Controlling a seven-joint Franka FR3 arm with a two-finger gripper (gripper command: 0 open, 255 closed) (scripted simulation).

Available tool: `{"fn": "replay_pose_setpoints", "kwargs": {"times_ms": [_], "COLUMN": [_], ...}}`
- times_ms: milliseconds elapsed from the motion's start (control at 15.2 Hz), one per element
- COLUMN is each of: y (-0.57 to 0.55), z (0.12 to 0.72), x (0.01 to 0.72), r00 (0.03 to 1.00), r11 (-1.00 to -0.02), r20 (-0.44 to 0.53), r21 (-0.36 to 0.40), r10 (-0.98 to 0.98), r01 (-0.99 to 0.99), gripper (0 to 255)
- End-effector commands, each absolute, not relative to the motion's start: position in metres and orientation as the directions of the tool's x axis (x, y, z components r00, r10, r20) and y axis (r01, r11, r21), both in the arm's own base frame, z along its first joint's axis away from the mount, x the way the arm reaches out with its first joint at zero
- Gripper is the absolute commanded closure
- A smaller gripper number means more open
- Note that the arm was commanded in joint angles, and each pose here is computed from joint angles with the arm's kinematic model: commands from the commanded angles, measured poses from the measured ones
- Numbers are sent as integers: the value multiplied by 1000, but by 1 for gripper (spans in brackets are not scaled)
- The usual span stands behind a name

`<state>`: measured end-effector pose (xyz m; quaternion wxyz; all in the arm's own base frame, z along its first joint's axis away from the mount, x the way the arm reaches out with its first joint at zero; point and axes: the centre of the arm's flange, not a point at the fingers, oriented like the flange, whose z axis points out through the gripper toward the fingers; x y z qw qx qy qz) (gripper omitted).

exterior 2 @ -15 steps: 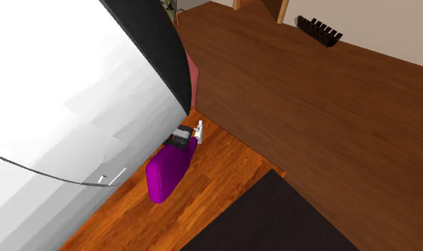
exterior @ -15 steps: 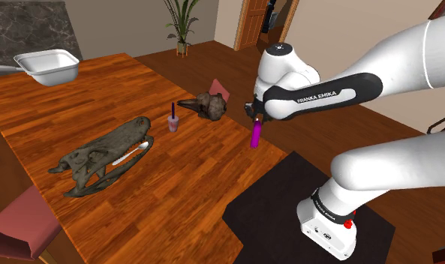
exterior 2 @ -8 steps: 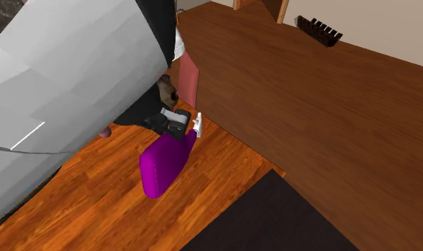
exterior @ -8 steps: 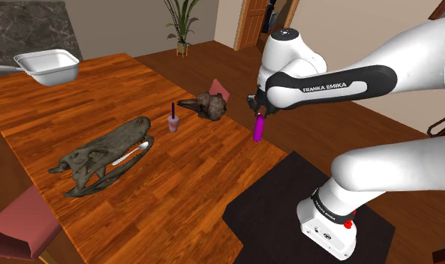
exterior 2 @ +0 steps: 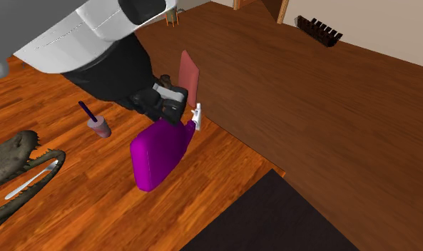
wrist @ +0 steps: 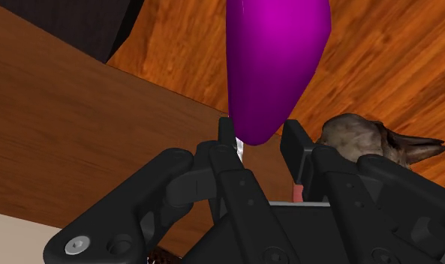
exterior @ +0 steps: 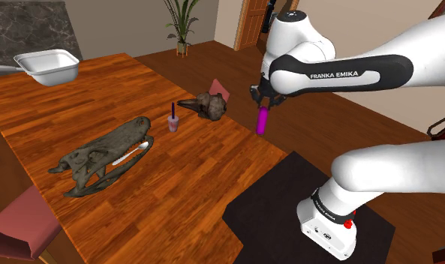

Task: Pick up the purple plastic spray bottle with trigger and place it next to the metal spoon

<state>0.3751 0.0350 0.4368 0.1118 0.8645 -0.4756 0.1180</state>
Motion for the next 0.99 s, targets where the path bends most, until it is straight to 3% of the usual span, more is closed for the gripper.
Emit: {"fn": "replay_pose_setpoints", "kwargs": {"times_ms": [0, 924], "y": [45, 191], "z": [442, 443], "x": [383, 497], "r00": [520, 520], "r11": [-523, -523], "r20": [310, 310], "r21": [81, 81], "r10": [-796, -796], "r01": [-849, -849], "gripper": [255, 255]}}
